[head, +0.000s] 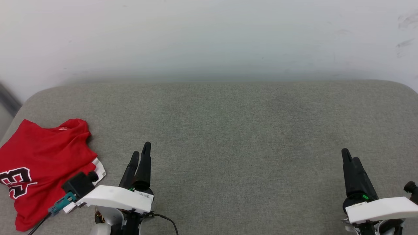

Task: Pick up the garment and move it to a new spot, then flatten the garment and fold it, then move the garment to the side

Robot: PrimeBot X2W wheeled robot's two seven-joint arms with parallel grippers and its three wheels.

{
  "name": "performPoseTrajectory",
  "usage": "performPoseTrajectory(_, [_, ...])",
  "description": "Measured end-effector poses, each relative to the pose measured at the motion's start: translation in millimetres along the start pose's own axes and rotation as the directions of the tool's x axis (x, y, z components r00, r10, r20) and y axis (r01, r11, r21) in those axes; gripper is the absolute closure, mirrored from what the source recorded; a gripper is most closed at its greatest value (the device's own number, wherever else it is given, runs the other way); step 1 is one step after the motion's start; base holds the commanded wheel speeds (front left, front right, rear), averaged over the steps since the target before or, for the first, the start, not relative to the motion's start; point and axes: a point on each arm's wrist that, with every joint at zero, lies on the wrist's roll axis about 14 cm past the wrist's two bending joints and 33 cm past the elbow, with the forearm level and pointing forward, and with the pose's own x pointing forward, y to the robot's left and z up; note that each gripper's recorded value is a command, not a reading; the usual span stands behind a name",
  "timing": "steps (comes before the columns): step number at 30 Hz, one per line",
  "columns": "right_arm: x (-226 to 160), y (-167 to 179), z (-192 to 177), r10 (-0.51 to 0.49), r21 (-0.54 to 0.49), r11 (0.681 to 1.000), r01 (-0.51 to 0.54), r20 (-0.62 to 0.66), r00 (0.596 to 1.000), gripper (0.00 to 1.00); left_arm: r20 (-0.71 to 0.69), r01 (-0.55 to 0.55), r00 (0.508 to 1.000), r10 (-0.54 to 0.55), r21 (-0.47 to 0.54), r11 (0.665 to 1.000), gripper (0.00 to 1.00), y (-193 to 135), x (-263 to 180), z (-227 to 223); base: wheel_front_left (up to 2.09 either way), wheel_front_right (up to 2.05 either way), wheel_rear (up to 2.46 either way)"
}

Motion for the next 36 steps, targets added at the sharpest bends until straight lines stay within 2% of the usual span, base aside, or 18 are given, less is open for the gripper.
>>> performPoseTrajectory(6, [0,6,0,0.023,-0.131,0.991,-0.024,-0.011,1.0,0.0,-0.012,0.016,1.0,-0.015,0.118,0.993,0.0,-6,0,-5,0.0,0.0,0.0])
performPoseTrajectory(14, [-2,11,1,0.039,-0.257,0.966,-0.043,-0.019,0.999,0.0,-0.021,0.029,0.999,-0.025,0.255,0.967,0.0,-9,-1,-10,0.0,0.0,0.0])
performPoseTrajectory(22, [-6,12,0,0.041,-0.377,0.925,-0.052,-0.039,0.998,0.0,-0.039,0.048,0.999,-0.035,0.392,0.919,0.0,-12,-2,-18,0.0,0.0,0.0])
performPoseTrajectory(36, [-6,17,0,0.053,-0.52,0.851,-0.073,-0.053,0.997,0.0,-0.045,0.08,0.997,-0.066,0.544,0.835,0.0,-19,-2,-22,0.0,0.0,0.0])
